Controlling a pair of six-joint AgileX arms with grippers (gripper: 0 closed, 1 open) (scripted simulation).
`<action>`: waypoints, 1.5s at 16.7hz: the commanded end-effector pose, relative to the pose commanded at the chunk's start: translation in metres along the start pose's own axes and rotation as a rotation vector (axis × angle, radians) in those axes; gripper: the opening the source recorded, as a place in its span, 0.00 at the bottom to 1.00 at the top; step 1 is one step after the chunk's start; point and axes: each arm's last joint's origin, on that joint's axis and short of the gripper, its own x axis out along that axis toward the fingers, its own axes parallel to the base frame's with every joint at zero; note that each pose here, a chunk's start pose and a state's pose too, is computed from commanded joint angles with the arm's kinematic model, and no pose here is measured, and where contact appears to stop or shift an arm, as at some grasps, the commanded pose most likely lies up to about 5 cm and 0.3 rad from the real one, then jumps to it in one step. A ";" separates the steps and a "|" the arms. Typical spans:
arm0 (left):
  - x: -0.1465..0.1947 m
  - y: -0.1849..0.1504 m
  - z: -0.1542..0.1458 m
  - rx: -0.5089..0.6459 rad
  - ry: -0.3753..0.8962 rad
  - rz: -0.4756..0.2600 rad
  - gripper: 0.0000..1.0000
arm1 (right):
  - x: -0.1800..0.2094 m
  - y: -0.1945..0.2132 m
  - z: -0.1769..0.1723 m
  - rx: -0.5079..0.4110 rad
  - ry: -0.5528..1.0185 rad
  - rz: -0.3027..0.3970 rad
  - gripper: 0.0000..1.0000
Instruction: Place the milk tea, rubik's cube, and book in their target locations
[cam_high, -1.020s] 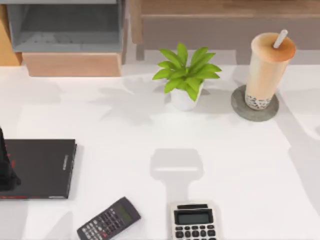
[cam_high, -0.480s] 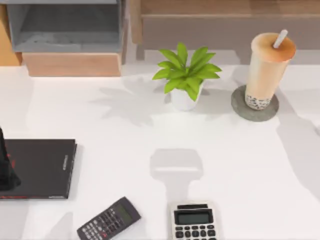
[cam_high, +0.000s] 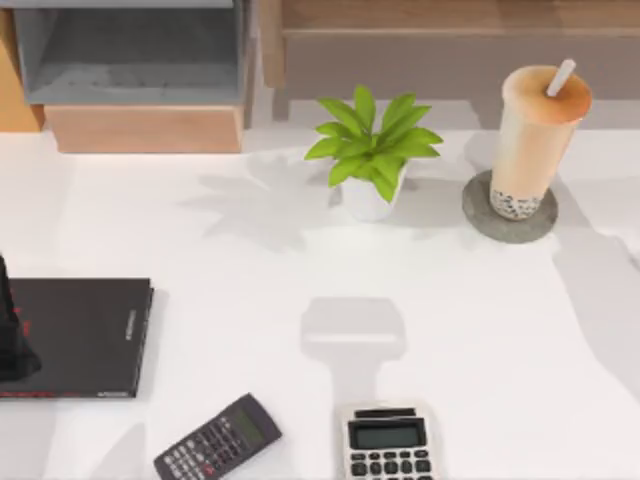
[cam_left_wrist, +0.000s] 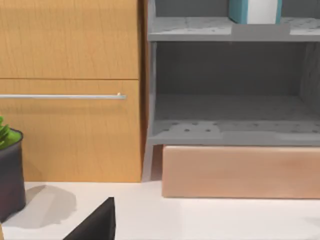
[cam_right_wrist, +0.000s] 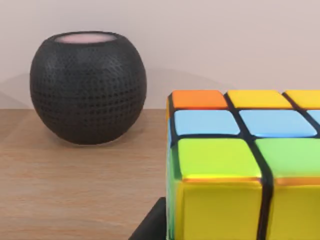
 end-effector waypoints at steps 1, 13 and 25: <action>0.000 0.000 0.000 0.000 0.000 0.000 1.00 | 0.000 0.000 0.000 0.000 0.000 0.000 0.30; 0.000 0.000 0.000 0.000 0.000 0.000 1.00 | 0.000 0.000 0.000 0.000 0.000 0.000 1.00; 0.000 0.000 0.000 0.000 0.000 0.000 1.00 | -0.023 0.001 0.000 0.000 0.002 0.003 1.00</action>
